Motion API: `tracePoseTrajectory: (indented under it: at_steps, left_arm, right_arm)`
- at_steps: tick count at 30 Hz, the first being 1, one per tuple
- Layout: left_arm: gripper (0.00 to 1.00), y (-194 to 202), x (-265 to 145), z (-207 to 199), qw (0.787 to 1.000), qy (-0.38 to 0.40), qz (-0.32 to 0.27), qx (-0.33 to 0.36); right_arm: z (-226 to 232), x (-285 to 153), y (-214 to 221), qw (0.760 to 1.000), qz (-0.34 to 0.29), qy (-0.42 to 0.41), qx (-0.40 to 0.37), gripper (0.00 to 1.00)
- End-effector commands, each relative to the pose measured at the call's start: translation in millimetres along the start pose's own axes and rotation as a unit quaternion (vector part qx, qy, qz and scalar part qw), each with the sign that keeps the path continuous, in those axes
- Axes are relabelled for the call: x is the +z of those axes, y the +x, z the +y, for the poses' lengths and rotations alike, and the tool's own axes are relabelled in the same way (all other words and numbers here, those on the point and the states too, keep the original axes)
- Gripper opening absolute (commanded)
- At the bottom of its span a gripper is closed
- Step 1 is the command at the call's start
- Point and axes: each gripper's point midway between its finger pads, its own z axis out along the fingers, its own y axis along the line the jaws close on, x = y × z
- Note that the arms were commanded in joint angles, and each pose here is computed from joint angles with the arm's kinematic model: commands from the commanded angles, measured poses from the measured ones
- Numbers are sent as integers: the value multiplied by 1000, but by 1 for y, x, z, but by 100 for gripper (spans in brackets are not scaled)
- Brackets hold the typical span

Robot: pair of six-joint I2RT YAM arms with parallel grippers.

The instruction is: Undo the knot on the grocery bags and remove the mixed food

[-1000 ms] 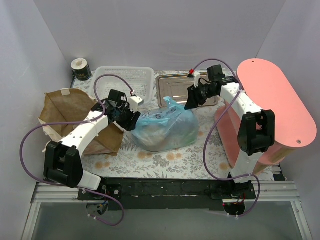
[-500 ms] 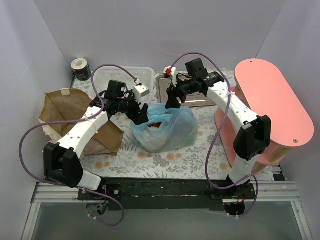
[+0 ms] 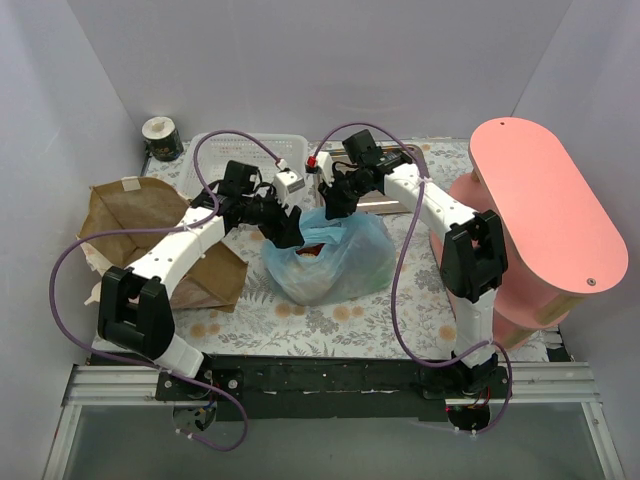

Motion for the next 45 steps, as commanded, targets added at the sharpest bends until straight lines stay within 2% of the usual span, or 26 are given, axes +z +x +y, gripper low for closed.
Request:
tracePoseTrajectory:
  at_steps: [1,2,3,5,6,7,9,12,14,17,18,20,22,25,29,32,34,35,36,37,38,39,40,41,43,45]
  left_arm:
    - [58,3,9,-11,1000,30,-3,0]
    - [51,-2,10,-9,1000,28,-12,0]
    - [38,-5,10,-11,999,30,-17,-16]
    - [29,-15,5,-15,999,35,-28,-12]
    - [10,-21,0,-17,999,33,-36,-7]
    - [0,-25,-4,-17,999,25,-40,-3]
    - [0,-33,-18,-10,999,-15,-44,8]
    - [0,-85,-74,1,985,-106,-133,13]
    - [0,-123,-118,-2,966,-168,-191,40]
    - [0,-145,-149,-3,952,-212,-220,18]
    - [0,-149,-154,-2,948,-219,-229,-5]
    - [0,-152,-152,-10,954,-194,-228,-26]
    - [0,-141,-143,-21,964,-162,-210,-29]
    - [0,-113,-141,-26,965,-168,-198,-31]
    - [0,-64,-144,-36,969,-183,-163,-9]
    - [0,-24,-144,-33,968,-213,-127,-28]
    - [0,-10,-148,-29,964,-238,-113,-39]
    - [6,-11,-149,-28,962,-243,-116,-39]
    - [25,-17,-153,-28,960,-249,-125,-36]
    - [59,-35,-159,-30,957,-248,-147,-23]
    - [68,-48,-161,-32,956,-244,-160,-15]
    - [74,-61,-164,-35,956,-235,-174,-6]
    - [81,-75,-157,-35,960,-213,-180,2]
    - [83,-100,-167,-42,957,-205,-205,16]
    - [86,-124,-164,-48,960,-170,-221,26]
    - [87,-143,-155,-48,964,-139,-228,21]
  right_arm:
    - [-14,-23,-36,998,-37,48,-27,2]
    - [-12,-26,-39,998,-40,49,-23,1]
    - [-10,-31,-39,998,-43,51,-18,1]
    - [-2,-51,-48,996,-66,52,-3,1]
    - [5,-64,-51,996,-76,54,3,1]
    - [9,-73,-54,995,-87,49,9,1]
    - [22,-99,-63,993,-107,52,22,1]
    - [39,-139,-83,990,-129,55,4,1]
    - [37,-166,-96,986,-149,79,-1,1]
    - [34,-199,-102,975,-205,71,46,1]
    - [36,-224,-110,963,-255,60,68,1]
    - [41,-214,-87,960,-257,34,103,1]
    - [50,-210,-72,966,-238,28,93,1]
    - [53,-197,-46,974,-195,13,118,1]
    - [58,-190,-33,975,-179,2,131,1]
    - [64,-186,-24,974,-177,-3,143,3]
    - [68,-182,-19,973,-173,-12,152,25]
    - [67,-183,-20,973,-173,-11,152,41]
    - [63,-185,-21,973,-174,3,152,55]
    - [59,-194,-34,973,-186,17,136,61]
    - [55,-200,-41,972,-194,31,126,66]
    - [48,-209,-52,972,-206,56,100,77]
    - [47,-227,-72,969,-226,75,67,77]
    - [45,-236,-84,967,-236,90,41,77]
    - [55,-250,-111,962,-240,123,-39,77]
    - [74,-244,-120,962,-224,132,-89,76]
